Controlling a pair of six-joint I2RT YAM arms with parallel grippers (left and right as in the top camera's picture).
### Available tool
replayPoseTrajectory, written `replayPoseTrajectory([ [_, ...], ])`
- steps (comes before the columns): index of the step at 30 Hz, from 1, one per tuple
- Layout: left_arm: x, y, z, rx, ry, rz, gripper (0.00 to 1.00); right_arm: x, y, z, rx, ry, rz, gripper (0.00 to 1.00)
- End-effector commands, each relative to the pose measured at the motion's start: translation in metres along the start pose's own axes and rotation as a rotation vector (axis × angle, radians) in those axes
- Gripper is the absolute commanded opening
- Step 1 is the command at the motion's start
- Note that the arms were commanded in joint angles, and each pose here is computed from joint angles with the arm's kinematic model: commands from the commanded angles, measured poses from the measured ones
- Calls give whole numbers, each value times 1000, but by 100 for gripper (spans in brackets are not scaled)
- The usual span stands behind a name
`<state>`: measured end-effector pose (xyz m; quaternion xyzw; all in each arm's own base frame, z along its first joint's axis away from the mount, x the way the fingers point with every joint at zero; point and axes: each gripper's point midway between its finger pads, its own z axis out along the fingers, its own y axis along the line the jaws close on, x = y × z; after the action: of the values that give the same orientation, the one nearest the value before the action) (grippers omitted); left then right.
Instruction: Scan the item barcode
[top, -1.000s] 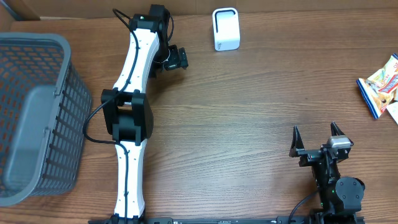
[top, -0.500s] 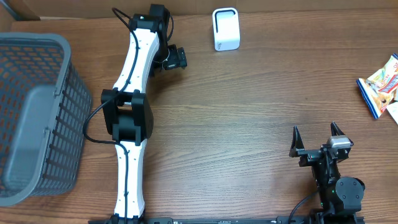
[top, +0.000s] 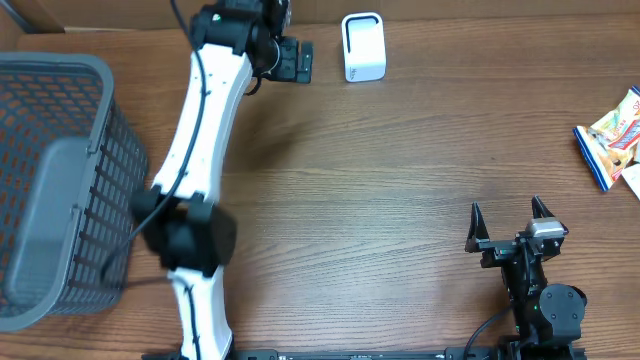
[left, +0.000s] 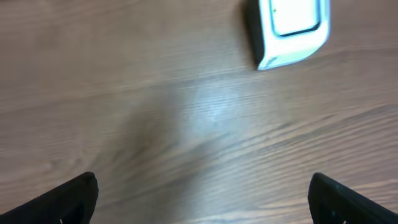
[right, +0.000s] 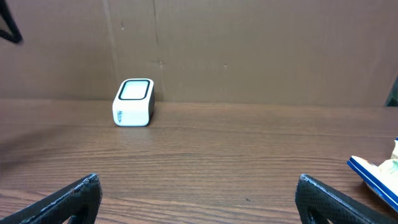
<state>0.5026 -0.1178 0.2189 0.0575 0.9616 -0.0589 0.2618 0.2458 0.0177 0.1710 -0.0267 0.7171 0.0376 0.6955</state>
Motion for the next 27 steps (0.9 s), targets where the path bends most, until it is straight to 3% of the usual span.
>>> replayPoseTrajectory([
  [1,28,7,-9,-16,6,75,100,1,1,0,-3,-8,5,100],
  [12,114,15,-42,-13,-158,204,100,1,1,0,-3,-8,5,100],
  [20,151,17,-84,-12,-415,208,100,1,1,0,-3,-8,5,100],
  [27,174,17,-97,1,-461,207,100,1,1,0,-3,-8,5,100],
])
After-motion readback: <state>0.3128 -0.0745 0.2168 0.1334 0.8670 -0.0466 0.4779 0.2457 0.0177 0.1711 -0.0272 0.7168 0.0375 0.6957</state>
